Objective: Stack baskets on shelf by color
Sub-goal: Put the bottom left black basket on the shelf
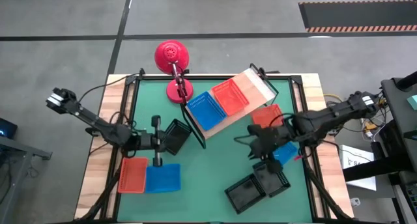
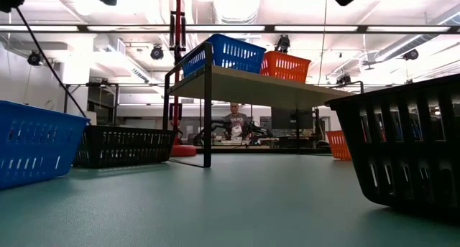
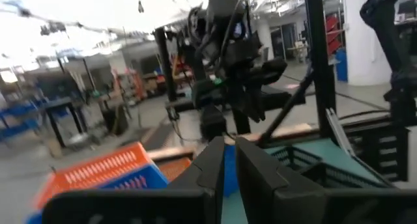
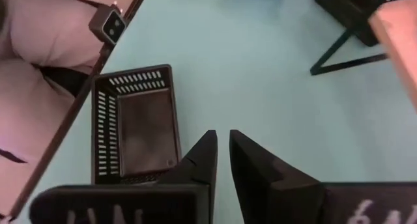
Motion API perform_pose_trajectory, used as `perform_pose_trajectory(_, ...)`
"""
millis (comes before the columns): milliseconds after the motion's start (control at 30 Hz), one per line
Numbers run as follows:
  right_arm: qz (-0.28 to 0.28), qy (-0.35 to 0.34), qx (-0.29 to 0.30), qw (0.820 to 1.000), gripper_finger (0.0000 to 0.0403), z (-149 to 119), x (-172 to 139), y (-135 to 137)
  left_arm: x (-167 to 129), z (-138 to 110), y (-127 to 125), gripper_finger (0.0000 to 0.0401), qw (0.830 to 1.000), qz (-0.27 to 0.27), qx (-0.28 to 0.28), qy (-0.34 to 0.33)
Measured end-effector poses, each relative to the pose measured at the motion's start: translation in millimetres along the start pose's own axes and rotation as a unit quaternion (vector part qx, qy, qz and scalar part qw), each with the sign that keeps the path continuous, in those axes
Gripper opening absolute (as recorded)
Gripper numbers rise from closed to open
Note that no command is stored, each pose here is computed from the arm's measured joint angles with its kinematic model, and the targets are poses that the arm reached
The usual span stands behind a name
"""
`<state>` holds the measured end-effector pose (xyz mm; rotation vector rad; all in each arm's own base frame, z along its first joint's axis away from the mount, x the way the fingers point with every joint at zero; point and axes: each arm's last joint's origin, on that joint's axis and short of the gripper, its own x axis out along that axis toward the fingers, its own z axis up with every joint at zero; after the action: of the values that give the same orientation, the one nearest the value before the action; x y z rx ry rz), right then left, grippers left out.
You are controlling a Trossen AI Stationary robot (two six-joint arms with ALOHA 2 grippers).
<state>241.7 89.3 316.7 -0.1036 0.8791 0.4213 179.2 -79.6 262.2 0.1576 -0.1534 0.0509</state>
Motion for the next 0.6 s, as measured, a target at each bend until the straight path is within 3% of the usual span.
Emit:
perform_pose_trajectory(167, 0.003, -0.001, -0.026, 1.000, 0.0020, -12.3, 19.6, 12.2, 7.9, -10.7, -7.3, 0.0022, 1.000, -0.006, 0.002, 0.027)
perform_pose_trajectory(600, 0.013, -0.013, -0.091, 0.996, 0.0012, -22.1, 41.0, 19.8, 14.9, 5.3, -7.5, 0.0022, 1.000, 0.005, -0.025, -0.013)
